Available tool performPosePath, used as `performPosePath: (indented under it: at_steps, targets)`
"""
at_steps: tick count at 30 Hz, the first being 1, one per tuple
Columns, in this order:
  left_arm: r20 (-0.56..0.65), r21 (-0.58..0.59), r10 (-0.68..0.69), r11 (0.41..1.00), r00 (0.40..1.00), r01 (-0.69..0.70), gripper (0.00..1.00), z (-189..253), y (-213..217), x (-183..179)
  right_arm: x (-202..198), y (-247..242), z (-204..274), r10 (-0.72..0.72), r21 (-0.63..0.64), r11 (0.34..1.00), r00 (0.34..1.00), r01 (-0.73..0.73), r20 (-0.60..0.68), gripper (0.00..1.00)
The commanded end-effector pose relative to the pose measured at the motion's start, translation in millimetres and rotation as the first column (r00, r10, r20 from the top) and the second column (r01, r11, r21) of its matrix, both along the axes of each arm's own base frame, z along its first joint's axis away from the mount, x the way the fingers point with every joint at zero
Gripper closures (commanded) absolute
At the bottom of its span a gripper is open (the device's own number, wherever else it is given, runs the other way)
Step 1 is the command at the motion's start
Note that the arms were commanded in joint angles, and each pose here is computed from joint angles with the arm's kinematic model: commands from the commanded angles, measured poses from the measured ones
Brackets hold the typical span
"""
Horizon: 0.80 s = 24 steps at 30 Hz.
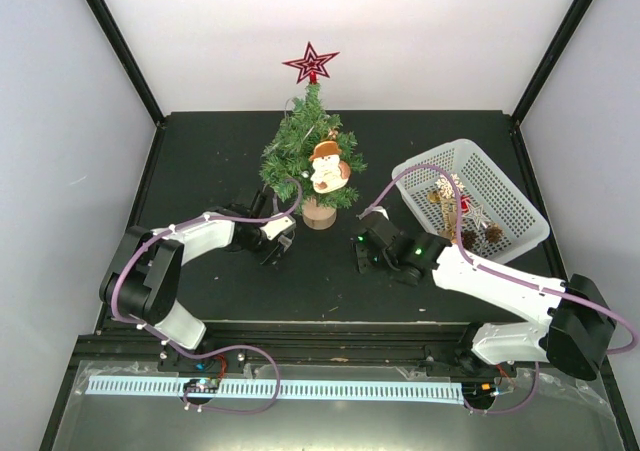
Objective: Decorate the small christmas tree
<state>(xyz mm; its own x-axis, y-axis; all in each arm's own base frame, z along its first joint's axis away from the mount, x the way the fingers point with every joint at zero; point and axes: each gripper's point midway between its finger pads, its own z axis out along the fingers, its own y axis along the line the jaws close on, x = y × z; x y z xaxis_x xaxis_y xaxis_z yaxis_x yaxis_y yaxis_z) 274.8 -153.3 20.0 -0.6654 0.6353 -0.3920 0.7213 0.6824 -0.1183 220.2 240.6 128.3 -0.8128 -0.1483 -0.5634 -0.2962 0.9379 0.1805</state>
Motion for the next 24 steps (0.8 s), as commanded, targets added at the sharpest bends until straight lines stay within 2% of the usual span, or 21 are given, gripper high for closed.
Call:
performPosePath:
  at_steps: [1,6,14,24]
  targets:
    - [0.019,0.031,-0.011,0.999,1.0,0.01,0.56,-1.1,-0.1,6.7,3.9,-5.0,5.6,-0.024,0.006,1.0,1.0,0.024,0.019,0.4]
    - [0.029,0.035,-0.009,0.999,1.0,0.008,0.62,3.0,1.7,6.5,5.2,-7.1,4.4,-0.033,0.006,0.999,0.999,0.033,0.019,0.4]
    - [0.056,0.019,-0.023,1.0,0.998,0.022,0.64,21.6,2.4,1.4,13.7,-12.8,10.1,-0.065,0.034,0.997,0.997,0.064,0.034,0.4]
    - [0.114,-0.004,-0.042,0.999,0.993,0.042,0.67,48.1,4.9,-8.9,67.5,-33.8,29.4,-0.181,0.156,0.972,0.983,0.174,0.033,0.42]
